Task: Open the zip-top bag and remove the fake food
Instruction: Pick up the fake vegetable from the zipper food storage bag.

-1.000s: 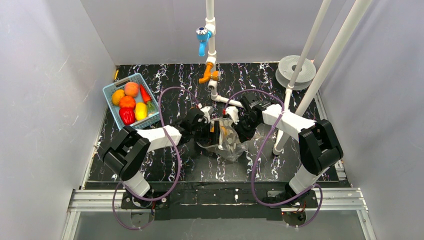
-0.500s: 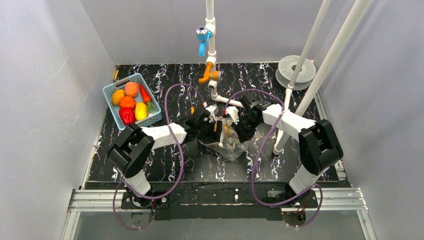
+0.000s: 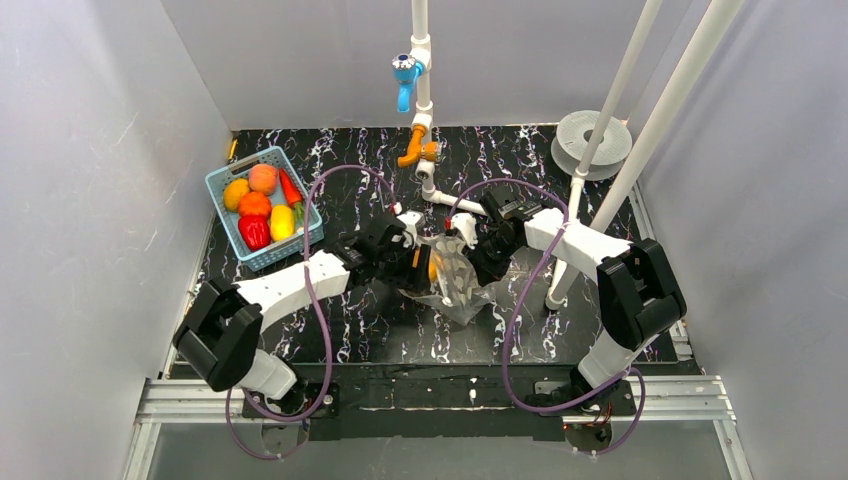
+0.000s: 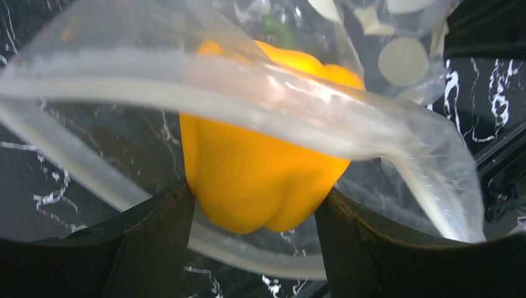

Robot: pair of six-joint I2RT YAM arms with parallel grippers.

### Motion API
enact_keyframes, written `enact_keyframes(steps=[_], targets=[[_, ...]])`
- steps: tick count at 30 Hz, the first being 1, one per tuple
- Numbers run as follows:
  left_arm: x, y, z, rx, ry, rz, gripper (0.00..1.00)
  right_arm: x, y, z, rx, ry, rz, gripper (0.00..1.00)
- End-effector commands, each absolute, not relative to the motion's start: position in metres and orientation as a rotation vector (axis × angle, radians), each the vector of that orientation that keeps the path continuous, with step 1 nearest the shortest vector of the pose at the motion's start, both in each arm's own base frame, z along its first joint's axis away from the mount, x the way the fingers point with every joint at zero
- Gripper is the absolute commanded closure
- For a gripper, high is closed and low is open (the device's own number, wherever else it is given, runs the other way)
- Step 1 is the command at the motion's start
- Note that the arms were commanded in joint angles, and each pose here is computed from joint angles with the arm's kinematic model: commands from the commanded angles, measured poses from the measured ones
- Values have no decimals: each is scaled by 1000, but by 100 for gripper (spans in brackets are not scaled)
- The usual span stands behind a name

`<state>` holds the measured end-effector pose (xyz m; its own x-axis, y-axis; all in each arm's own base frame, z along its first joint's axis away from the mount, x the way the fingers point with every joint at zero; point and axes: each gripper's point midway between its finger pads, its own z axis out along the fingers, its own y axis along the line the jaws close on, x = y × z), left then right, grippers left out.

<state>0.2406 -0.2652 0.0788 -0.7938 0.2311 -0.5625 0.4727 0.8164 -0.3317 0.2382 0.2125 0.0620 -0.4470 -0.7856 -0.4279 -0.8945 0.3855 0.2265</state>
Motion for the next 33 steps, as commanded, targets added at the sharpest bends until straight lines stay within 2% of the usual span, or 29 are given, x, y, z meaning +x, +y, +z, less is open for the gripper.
enact_keyframes(steps=[1, 23, 33], targets=[[215, -239, 84, 523, 2569, -599, 100, 237, 214, 64, -1495, 2393, 650, 99], [217, -191, 127, 459, 2553, -504, 100, 235, 214, 63, -1503, 2395, 659, 99], [238, -143, 157, 272, 2487, -428, 100, 234, 214, 62, -1507, 2395, 665, 99]])
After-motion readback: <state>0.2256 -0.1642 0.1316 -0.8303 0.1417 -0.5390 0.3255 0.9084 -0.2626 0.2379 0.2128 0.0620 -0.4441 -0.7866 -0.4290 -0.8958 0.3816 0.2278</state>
